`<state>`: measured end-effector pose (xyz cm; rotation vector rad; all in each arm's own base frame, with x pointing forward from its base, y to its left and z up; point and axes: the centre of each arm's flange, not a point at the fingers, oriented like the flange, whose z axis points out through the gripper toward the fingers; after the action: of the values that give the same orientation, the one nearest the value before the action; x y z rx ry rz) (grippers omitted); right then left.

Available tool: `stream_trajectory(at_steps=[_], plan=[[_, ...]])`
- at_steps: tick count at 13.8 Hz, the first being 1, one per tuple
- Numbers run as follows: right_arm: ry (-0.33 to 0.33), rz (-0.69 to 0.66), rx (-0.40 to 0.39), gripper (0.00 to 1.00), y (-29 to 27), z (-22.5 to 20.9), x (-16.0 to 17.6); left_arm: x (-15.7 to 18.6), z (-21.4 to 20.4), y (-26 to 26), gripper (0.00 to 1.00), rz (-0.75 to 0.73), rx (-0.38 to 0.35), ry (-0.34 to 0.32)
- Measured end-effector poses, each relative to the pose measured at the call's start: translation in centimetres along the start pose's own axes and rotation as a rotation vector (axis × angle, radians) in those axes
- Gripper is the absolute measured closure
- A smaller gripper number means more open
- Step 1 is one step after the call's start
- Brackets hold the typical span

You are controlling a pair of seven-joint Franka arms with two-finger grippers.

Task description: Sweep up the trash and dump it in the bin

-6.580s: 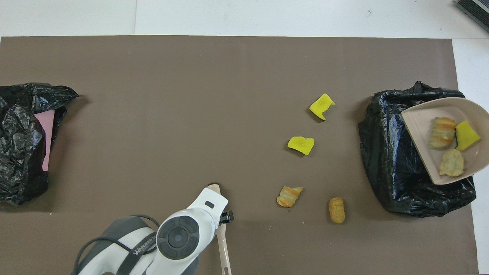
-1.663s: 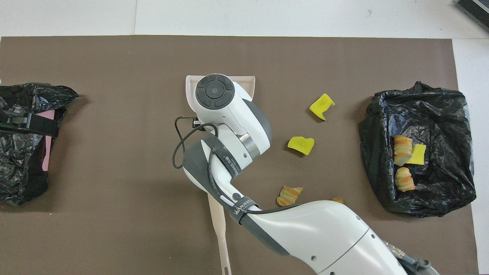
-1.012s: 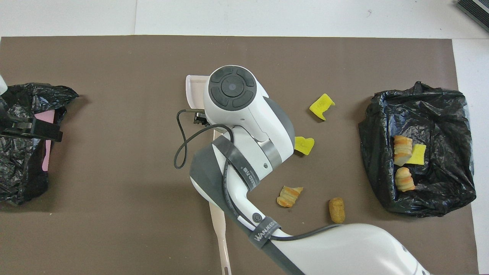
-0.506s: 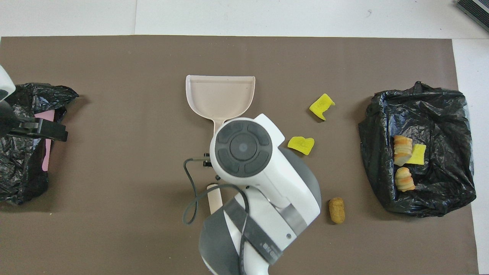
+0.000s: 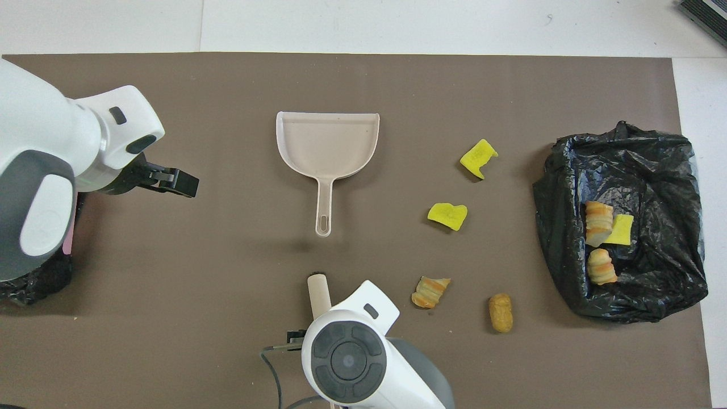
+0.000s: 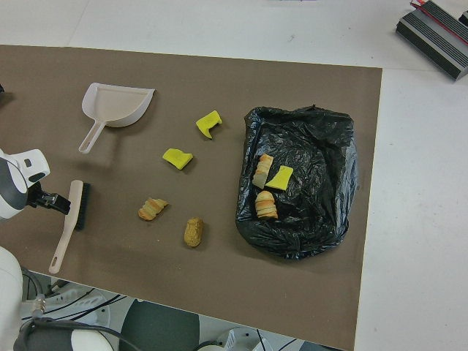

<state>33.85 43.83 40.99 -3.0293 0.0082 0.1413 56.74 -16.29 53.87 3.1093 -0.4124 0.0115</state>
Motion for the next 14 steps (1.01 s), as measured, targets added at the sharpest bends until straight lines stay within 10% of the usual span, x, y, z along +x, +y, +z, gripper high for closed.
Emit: stream_trajectory(at_steps=[14], plan=[[0.012,-0.052,-0.015,0.04,0.5,8.3,-6.1,5.7,8.5,13.3,0.0,-0.035,-0.05,0.078]])
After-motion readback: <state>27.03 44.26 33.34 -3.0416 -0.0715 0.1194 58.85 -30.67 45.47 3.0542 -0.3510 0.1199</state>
